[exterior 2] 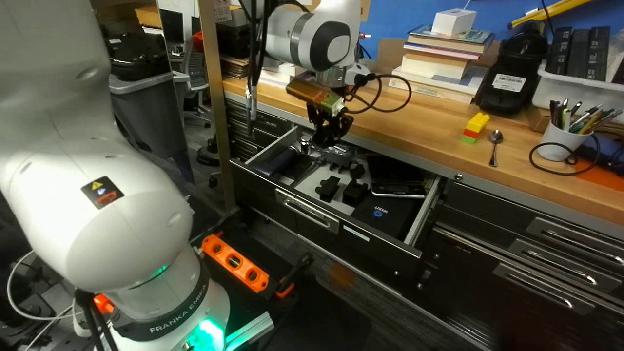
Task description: Put the black objects inside the open drawer
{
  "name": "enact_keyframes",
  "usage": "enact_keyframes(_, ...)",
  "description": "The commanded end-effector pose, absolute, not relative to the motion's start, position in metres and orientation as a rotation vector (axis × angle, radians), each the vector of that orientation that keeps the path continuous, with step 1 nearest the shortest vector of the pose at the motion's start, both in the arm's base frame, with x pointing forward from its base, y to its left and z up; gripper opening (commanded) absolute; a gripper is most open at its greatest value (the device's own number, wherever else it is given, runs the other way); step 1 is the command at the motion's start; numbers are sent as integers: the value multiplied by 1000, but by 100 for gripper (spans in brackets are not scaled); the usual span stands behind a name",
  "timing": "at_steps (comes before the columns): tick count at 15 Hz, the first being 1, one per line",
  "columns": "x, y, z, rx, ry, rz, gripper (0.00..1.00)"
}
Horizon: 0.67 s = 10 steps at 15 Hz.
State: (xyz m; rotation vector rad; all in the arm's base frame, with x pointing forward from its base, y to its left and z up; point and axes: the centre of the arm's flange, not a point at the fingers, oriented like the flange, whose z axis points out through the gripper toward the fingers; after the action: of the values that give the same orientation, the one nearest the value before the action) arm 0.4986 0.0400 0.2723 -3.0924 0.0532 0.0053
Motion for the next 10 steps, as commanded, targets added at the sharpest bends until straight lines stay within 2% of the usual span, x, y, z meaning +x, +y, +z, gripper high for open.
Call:
enact_keyframes(1,450,43,257,-3102,122,-110,26)
enact_keyframes(10,441,52,206,-3062,85,-152,26)
